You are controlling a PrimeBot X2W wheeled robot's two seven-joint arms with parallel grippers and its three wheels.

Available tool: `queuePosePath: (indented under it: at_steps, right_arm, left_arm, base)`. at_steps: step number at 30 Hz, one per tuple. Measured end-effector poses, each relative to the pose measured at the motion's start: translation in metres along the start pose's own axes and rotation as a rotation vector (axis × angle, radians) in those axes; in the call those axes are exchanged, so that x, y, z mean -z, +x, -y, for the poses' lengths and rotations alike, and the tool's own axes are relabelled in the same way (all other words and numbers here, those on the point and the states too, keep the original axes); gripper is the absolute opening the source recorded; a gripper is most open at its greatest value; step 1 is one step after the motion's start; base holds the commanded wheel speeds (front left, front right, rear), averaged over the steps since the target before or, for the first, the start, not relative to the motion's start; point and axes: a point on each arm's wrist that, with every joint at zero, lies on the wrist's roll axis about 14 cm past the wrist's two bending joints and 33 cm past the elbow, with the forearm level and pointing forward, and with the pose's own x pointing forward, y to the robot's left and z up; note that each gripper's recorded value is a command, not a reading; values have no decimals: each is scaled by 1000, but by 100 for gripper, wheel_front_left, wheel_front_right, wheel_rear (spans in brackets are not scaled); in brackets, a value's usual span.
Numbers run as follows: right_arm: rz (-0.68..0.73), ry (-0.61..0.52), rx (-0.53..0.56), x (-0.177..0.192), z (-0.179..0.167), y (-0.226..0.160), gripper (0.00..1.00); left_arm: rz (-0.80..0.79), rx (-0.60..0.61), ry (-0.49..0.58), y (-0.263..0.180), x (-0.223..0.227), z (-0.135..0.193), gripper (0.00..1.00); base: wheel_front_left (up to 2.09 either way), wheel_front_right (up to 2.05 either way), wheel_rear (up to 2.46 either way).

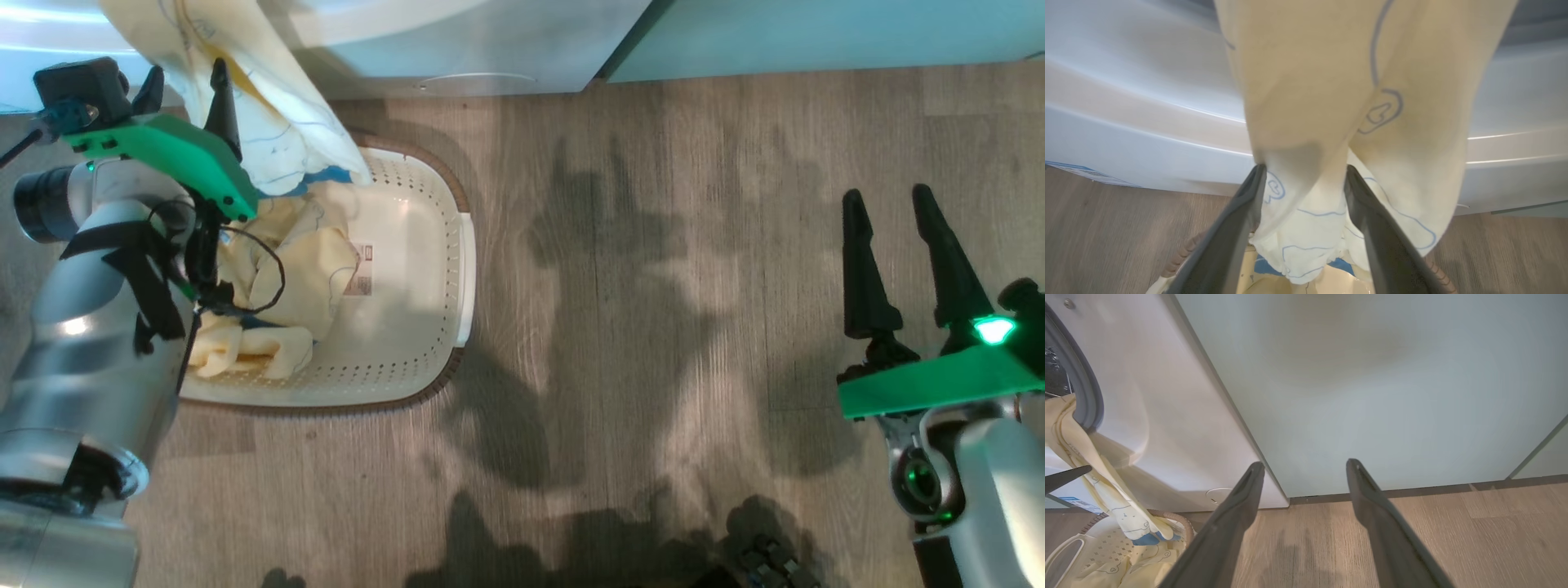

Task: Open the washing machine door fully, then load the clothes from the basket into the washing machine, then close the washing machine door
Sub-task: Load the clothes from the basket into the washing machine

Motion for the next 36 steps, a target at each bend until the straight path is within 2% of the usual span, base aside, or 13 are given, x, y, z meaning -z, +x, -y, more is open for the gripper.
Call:
queuePosePath:
  at_steps: [1, 2, 3, 22, 27, 36]
  right_arm:
    - [4, 0, -3, -1, -1, 1, 100]
    - [10, 1, -5, -2, -2, 1, 100]
    - [12, 2, -5, -3, -2, 2, 100]
    - [45, 27, -46, -14, -20, 2, 100]
    - [45, 39, -57, -13, -25, 2, 100]
    - [53, 55, -47, -15, -24, 2, 100]
  left_arm:
    - [-5, -1, -1, 1, 1, 1, 87]
    - [-12, -1, -2, 1, 2, 1, 40]
    - [-17, 1, -4, 2, 3, 2, 2]
    - [-99, 23, -66, -20, -4, -7, 0]
    - [-96, 58, -59, -21, -27, -8, 0]
    - [-12, 110, -1, -17, -104, -1, 0]
  base:
    - [0, 0, 0]
    - [0, 0, 0]
    - [0, 0, 0]
    - [0, 0, 0]
    - [0, 0, 0]
    - [0, 0, 0]
